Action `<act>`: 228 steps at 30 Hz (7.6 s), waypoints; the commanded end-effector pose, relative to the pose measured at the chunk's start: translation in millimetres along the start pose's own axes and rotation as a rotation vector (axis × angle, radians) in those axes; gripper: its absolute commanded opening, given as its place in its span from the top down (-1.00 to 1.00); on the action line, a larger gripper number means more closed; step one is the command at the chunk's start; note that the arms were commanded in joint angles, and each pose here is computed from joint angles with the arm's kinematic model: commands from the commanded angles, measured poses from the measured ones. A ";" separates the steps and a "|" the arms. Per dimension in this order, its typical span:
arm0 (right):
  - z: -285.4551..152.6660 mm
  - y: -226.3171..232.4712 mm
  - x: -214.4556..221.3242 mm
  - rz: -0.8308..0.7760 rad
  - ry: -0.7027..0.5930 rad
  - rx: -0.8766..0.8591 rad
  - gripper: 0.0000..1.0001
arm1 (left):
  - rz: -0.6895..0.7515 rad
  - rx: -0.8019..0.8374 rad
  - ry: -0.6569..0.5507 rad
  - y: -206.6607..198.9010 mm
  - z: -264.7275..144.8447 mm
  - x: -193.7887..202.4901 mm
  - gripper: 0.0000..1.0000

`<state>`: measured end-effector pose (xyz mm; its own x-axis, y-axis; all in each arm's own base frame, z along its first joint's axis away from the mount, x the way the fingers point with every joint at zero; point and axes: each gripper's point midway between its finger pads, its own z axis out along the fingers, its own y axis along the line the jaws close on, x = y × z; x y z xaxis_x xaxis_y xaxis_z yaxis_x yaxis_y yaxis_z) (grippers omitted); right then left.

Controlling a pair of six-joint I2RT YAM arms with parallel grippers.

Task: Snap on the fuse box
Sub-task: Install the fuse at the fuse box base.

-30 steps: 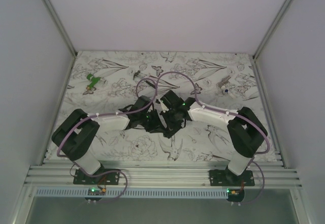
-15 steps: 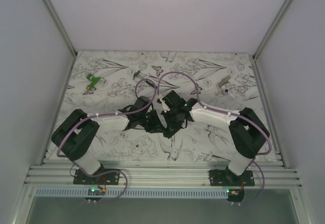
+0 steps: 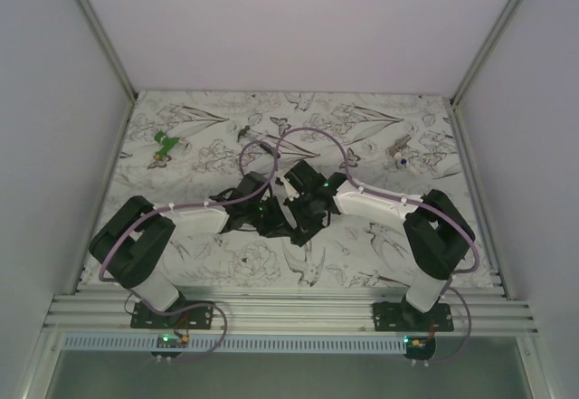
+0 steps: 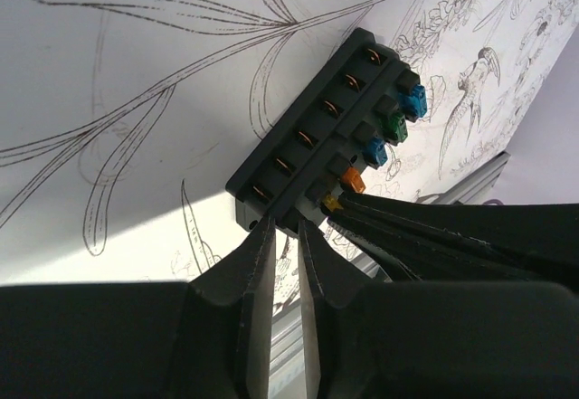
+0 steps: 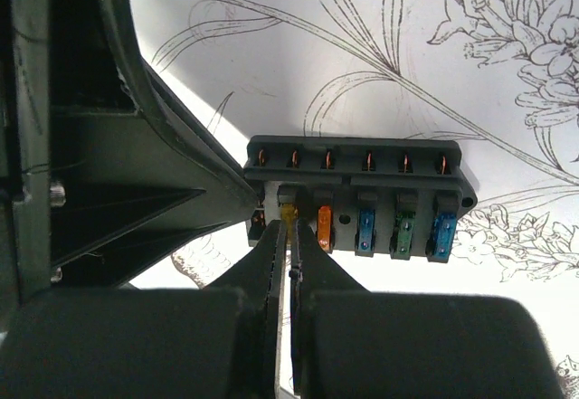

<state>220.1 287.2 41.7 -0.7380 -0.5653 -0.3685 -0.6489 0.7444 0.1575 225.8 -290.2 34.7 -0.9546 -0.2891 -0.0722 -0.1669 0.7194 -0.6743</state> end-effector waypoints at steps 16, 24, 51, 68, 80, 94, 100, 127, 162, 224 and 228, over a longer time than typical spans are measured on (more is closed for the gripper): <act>-38.4 5.2 -14.0 0.037 -0.158 -0.037 -0.05 | 0.058 -0.145 -0.092 30.1 -34.3 18.1 0.37; -47.6 -7.0 0.3 0.345 -0.306 -0.110 -0.11 | 0.191 -0.085 -0.068 -5.0 -33.1 -0.8 0.28; -6.4 -16.2 -1.5 0.584 -0.376 -0.232 0.20 | 0.219 -0.077 0.052 -18.8 2.2 -5.7 0.46; 8.7 -18.1 7.9 0.590 -0.318 -0.236 0.47 | 0.183 -0.106 0.083 -9.2 12.7 -1.3 0.57; 36.9 -17.1 46.4 0.575 -0.154 -0.222 0.68 | 0.131 -0.152 0.087 4.8 19.7 1.2 0.61; 3.3 -6.9 5.8 0.467 -0.272 -0.290 0.48 | 0.122 -0.146 -0.054 -4.8 -2.8 -18.8 0.44; 2.3 -4.9 0.9 0.461 -0.273 -0.303 0.47 | 0.122 -0.144 -0.040 -4.9 -1.0 -17.2 0.47; 18.6 -5.7 12.4 0.480 -0.198 -0.297 0.47 | 0.135 -0.111 -0.045 -3.4 -17.2 -5.3 0.42; 63.4 -6.3 89.5 0.470 0.102 -0.172 0.84 | 0.046 -0.368 0.129 63.6 22.9 31.4 0.73; 2.3 14.3 -12.5 0.393 -0.198 -0.175 0.43 | 0.129 -0.183 -0.037 1.9 -10.1 -11.5 0.39; 4.0 14.3 -10.0 0.393 -0.186 -0.176 0.44 | 0.127 -0.186 -0.030 3.2 -7.7 -11.0 0.44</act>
<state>217.0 301.8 42.1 -0.8956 -0.1773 -0.4081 -0.3661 0.8150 0.4492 232.2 -276.5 41.8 -0.9597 -0.2041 -0.1930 -0.0808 0.8587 -0.5061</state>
